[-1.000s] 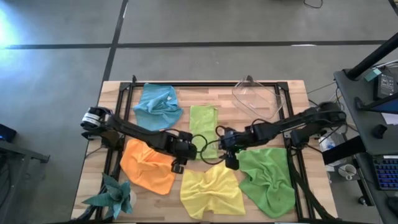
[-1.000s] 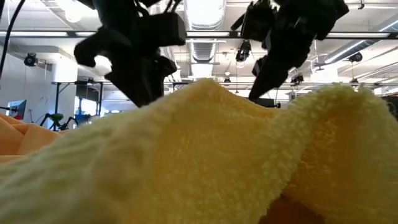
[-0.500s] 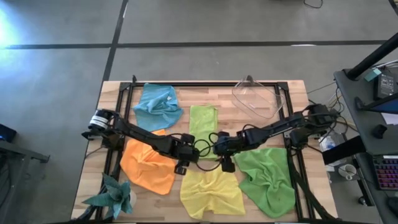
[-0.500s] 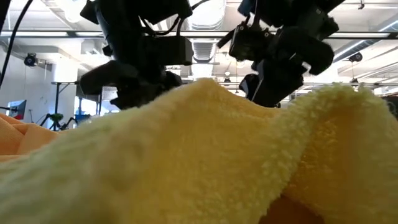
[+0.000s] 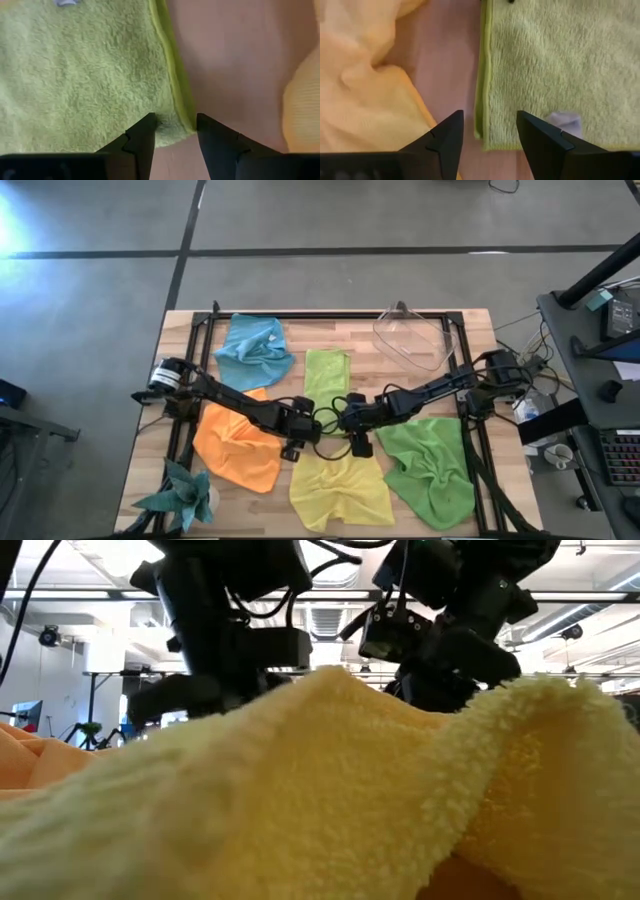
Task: Fold microfiber towels
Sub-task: Fold the light green microfiber cloth, then put the light green microfiber cloth into the transparent bin
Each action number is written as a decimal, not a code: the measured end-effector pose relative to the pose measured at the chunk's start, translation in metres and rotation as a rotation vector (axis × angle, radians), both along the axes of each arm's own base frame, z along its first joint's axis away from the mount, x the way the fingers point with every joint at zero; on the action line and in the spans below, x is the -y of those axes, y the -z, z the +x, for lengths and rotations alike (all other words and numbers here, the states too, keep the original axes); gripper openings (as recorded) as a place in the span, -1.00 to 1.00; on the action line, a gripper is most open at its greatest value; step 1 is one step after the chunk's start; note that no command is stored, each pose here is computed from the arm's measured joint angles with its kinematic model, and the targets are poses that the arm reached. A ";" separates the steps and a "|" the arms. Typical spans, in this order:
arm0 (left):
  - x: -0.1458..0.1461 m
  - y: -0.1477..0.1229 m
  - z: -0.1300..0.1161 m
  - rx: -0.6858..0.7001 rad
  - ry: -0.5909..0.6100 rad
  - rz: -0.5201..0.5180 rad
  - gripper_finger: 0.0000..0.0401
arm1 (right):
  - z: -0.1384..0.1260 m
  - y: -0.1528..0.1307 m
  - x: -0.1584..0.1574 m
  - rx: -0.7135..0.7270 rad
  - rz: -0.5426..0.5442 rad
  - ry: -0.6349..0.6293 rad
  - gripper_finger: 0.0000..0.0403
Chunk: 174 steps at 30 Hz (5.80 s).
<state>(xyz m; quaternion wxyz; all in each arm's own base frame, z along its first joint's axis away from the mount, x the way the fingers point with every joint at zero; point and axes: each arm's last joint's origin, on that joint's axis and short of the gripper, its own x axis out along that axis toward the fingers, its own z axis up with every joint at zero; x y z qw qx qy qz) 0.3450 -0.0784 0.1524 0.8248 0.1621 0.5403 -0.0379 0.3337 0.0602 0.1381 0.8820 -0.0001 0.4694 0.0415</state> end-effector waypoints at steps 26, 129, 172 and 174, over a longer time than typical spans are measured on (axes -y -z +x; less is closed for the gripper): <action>-0.001 0.013 0.002 0.052 -0.032 -0.014 -0.97 | -0.003 0.015 0.000 -0.053 -0.007 0.020 -0.16; -0.144 -0.034 0.009 0.277 -0.520 0.038 -0.84 | -0.008 -0.040 0.125 -0.119 -0.036 0.652 -0.96; -0.132 -0.088 -0.046 0.260 -0.302 -0.132 -0.40 | -0.072 -0.099 0.073 -0.077 0.065 0.612 -0.31; -0.130 -0.079 -0.047 0.247 -0.285 -0.133 -0.40 | -0.076 -0.092 0.065 -0.075 0.084 0.615 -0.31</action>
